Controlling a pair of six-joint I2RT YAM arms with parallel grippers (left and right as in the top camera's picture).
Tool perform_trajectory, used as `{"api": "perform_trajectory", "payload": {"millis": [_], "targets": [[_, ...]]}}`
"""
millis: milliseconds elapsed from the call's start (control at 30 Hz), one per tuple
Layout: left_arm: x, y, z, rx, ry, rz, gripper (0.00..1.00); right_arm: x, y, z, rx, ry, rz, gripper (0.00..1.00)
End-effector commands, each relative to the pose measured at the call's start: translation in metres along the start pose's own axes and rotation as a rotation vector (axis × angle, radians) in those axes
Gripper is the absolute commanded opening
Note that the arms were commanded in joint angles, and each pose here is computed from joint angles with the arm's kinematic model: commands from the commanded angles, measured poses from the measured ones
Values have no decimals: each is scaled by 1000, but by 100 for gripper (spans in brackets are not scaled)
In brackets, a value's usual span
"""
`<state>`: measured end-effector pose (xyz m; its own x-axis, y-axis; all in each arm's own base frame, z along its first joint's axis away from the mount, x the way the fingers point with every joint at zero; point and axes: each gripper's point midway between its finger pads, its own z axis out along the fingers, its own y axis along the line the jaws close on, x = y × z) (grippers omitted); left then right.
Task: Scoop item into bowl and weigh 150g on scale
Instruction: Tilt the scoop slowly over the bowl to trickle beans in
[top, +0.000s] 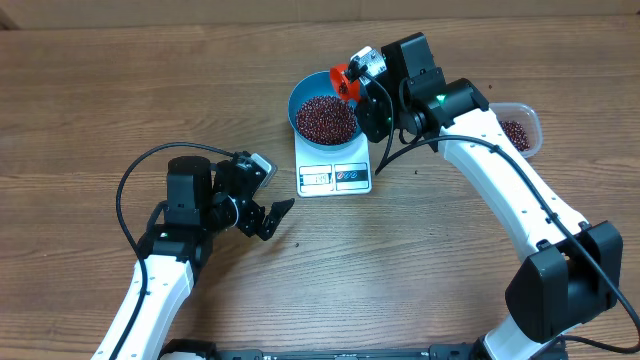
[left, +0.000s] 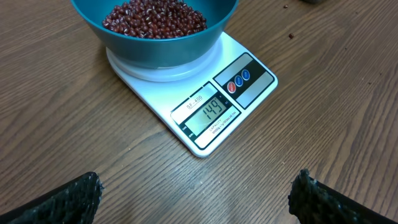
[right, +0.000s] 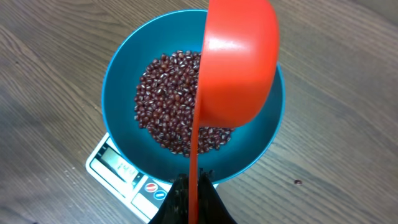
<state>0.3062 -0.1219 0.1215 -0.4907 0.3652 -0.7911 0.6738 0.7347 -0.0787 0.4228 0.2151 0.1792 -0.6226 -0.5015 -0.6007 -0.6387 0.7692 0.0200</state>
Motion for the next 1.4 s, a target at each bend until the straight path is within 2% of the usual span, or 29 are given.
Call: {"api": "perform_trajectory", "payload": {"millis": [0,600,1367], "targets": [[-2,-3,1,12,-4,-5,100,-19,-7,-19,57,-57,-69,4],[-2,-3,1,12,-4,-5,100,-29,-10,-20,78,-95,-176,4],[-2,-3,1,12,-4,-5,100,-36,-11,-21,88,-121,-212,4]]}}
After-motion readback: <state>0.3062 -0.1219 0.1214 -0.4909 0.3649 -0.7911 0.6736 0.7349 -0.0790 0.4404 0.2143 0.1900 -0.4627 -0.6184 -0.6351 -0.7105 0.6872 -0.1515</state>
